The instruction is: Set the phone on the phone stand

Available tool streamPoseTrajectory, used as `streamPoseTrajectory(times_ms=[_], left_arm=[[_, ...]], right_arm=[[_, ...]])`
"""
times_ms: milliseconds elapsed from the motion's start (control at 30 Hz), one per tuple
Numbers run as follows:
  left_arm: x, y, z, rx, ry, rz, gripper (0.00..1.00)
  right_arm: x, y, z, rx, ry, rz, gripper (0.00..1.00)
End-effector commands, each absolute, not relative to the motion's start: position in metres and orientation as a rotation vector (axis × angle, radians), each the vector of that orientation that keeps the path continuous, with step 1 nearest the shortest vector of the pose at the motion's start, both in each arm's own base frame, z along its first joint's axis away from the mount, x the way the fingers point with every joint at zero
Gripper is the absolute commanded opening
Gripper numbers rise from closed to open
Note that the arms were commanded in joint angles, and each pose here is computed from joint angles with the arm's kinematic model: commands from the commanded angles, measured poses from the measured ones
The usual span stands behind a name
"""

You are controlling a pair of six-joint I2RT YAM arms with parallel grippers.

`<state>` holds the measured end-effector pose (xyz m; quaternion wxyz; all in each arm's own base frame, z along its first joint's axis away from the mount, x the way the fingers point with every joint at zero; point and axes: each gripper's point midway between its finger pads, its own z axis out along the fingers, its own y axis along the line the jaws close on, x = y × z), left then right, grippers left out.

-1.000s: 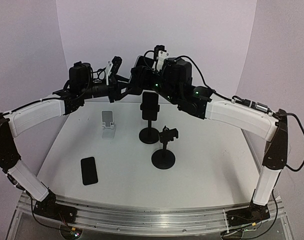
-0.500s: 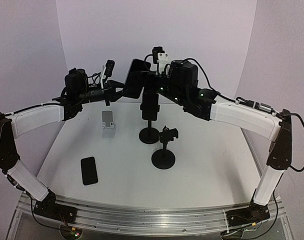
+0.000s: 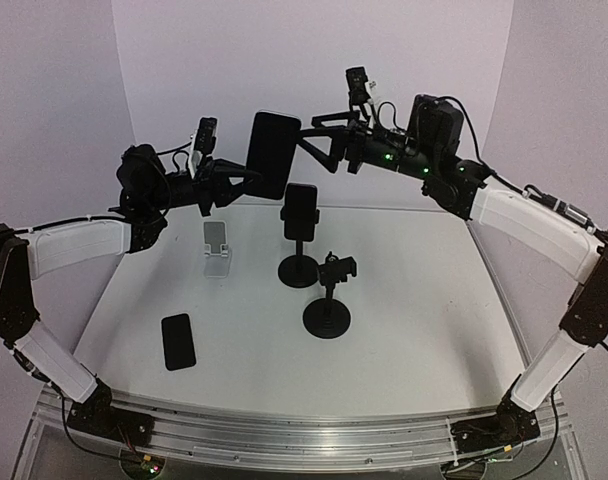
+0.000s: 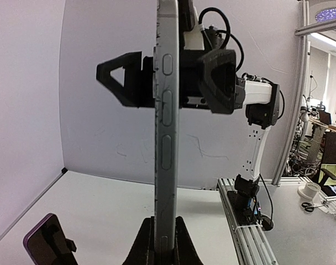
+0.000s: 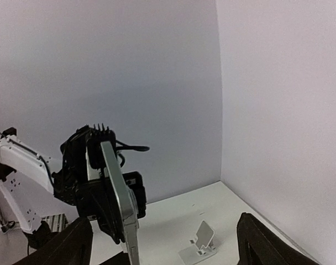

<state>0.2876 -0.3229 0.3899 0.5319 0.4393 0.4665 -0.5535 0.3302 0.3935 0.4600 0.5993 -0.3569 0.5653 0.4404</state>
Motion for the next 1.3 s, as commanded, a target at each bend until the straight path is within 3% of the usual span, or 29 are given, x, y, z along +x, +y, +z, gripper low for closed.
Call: streamPoseTrajectory(times_ms=[0,233,500,600,633,667,767,867,1067,1267], left_arm=[[0.273,-0.320,0.421,1.060,0.962,-1.307,0.00],[0.271,-0.322,0.421,1.060,0.961,-1.316,0.00],[0.272,-0.325,0.414,1.071,0.997,-1.334,0.00],[0.274,-0.327,0.405,1.083,1.040,-1.342,0.01],[0.274,-0.327,0.402,1.090,1.050,-1.343,0.06],[0.273,-0.328,0.399,1.100,1.061,-1.344,0.13],[0.270,-0.325,0.391,1.164,1.074,-1.333,0.51],[0.273,-0.323,0.382,1.222,1.111,-1.304,0.68],[0.280,-0.326,0.383,1.346,1.121,-1.234,0.75],[0.279,-0.332,0.380,1.396,1.133,-1.297,0.67]], right_arm=[[0.310,0.417,0.461,-0.989,1.226,1.153,0.80],[0.309,0.432,0.454,-1.032,1.227,1.251,0.53],[0.309,0.437,0.448,-1.049,1.224,1.299,0.00],[0.307,0.433,0.447,-1.048,1.214,1.254,0.00],[0.307,0.431,0.445,-1.046,1.218,1.242,0.00],[0.306,0.429,0.443,-1.043,1.221,1.228,0.00],[0.305,0.420,0.438,-1.034,1.242,1.162,0.00],[0.307,0.413,0.430,-1.037,1.287,1.087,0.00],[0.292,0.419,0.415,-1.133,1.330,0.974,0.00],[0.281,0.422,0.414,-1.192,1.289,0.975,0.00]])
